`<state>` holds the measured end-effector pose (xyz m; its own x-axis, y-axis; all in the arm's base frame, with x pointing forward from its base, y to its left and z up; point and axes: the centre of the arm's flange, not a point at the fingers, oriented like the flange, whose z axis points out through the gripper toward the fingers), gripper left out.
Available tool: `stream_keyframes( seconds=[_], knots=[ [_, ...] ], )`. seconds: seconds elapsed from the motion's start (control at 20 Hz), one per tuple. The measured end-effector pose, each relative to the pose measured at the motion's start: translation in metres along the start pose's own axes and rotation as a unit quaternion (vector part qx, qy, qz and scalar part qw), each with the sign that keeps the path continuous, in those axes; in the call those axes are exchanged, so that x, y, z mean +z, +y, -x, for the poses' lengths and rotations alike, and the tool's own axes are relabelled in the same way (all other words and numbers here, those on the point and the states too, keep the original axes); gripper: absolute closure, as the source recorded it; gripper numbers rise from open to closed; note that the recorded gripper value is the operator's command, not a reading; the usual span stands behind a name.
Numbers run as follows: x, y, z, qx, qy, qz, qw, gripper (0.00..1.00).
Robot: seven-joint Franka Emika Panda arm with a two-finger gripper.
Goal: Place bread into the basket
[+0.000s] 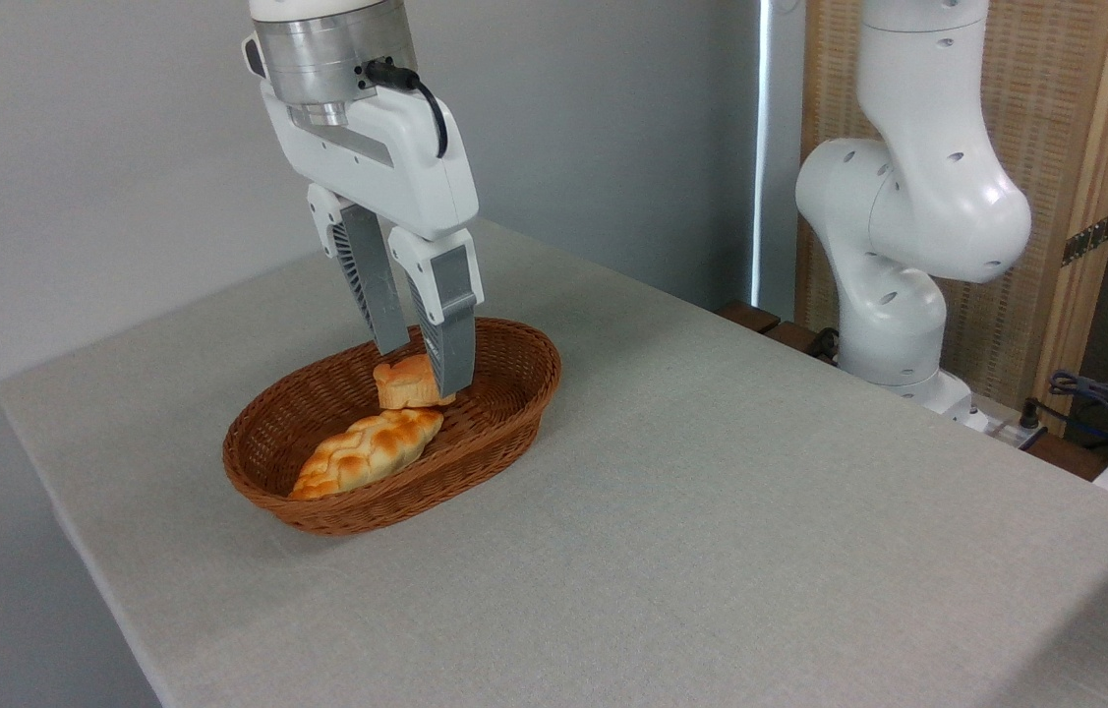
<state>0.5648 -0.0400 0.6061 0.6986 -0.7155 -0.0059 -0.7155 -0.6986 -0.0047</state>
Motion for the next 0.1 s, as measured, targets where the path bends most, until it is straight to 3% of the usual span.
stream_keyframes(
  seconds=[0.1],
  knots=[
    [-0.0001, -0.0001, 0.0001, 0.0, 0.0, 0.0, 1.0, 0.0]
  ],
)
